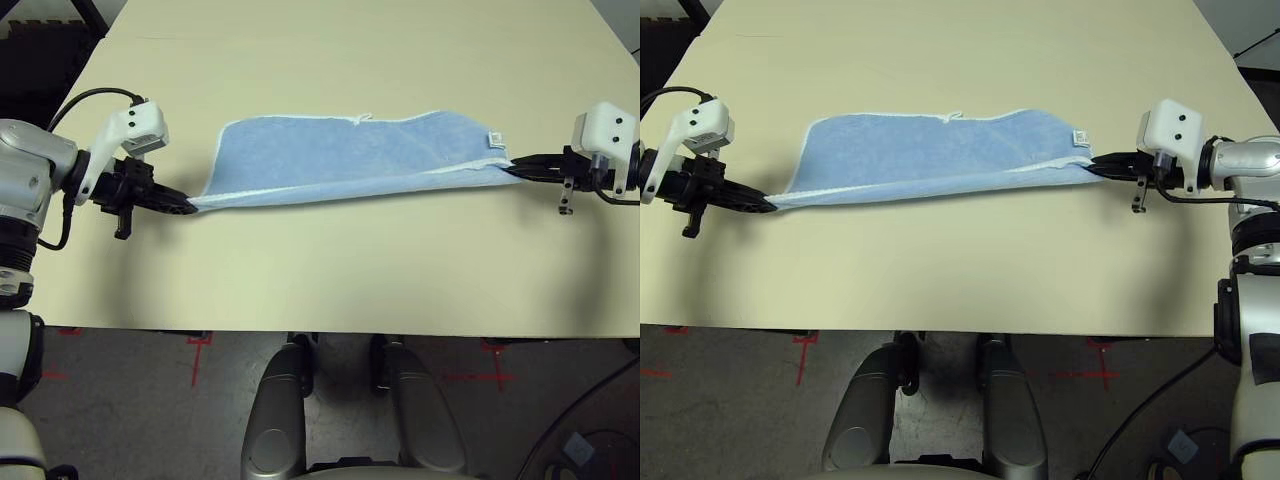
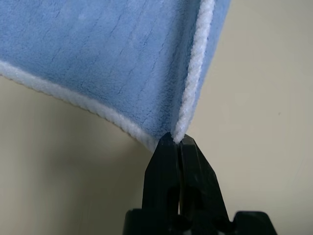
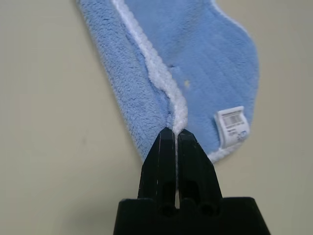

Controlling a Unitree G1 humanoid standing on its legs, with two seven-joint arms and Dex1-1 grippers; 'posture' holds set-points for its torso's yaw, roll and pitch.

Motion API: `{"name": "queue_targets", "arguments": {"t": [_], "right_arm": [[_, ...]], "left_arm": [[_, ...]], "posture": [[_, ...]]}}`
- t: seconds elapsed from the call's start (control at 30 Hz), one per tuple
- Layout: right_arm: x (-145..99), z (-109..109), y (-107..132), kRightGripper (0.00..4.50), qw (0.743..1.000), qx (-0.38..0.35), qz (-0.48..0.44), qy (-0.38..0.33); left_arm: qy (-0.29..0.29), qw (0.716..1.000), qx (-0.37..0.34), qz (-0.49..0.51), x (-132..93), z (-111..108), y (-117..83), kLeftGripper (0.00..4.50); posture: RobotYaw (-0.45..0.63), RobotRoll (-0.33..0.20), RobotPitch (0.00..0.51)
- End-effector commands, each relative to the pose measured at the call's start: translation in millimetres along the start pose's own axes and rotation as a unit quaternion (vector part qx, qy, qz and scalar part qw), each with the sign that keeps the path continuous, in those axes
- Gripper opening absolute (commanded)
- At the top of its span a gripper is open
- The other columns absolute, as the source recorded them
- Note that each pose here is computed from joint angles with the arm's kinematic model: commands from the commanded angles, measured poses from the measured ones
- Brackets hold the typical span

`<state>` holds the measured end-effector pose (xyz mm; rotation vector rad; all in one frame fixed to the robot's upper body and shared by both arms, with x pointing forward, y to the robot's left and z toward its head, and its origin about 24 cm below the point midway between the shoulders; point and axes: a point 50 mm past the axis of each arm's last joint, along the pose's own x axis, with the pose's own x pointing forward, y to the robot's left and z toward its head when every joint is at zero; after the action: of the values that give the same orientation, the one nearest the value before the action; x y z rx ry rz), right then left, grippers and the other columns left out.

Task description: Fold the towel and set it aside.

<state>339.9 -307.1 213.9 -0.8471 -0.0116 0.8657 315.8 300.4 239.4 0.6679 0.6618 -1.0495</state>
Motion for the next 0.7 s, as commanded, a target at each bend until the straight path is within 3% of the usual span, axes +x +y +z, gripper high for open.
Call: {"name": "queue_targets", "arguments": {"t": [0.03,0.33,0.53,0.7], "right_arm": [[-11,-8,-4,0.00,0.995,0.047,-0.084,-0.023],[-16,-16,-3,0.00,0.978,0.133,-0.140,-0.079],[-21,-26,11,0.00,0.979,0.178,-0.072,-0.070],[-28,-36,30,0.00,0.989,0.147,0.013,-0.006]], "left_arm": [[0.020,0.999,-0.027,0.012,-8,-13,0,0.03],[0.012,0.999,-0.036,0.014,-6,-15,1,0.03],[0.001,1.000,-0.025,0.014,-11,-7,1,0.03],[0.004,1.000,0.008,-0.013,-13,10,-5,0.03]], "posture": [[0.07,0.000,0.273],[0.07,0.000,0.269],[0.07,0.000,0.267],[0.07,0.000,0.263]]}}
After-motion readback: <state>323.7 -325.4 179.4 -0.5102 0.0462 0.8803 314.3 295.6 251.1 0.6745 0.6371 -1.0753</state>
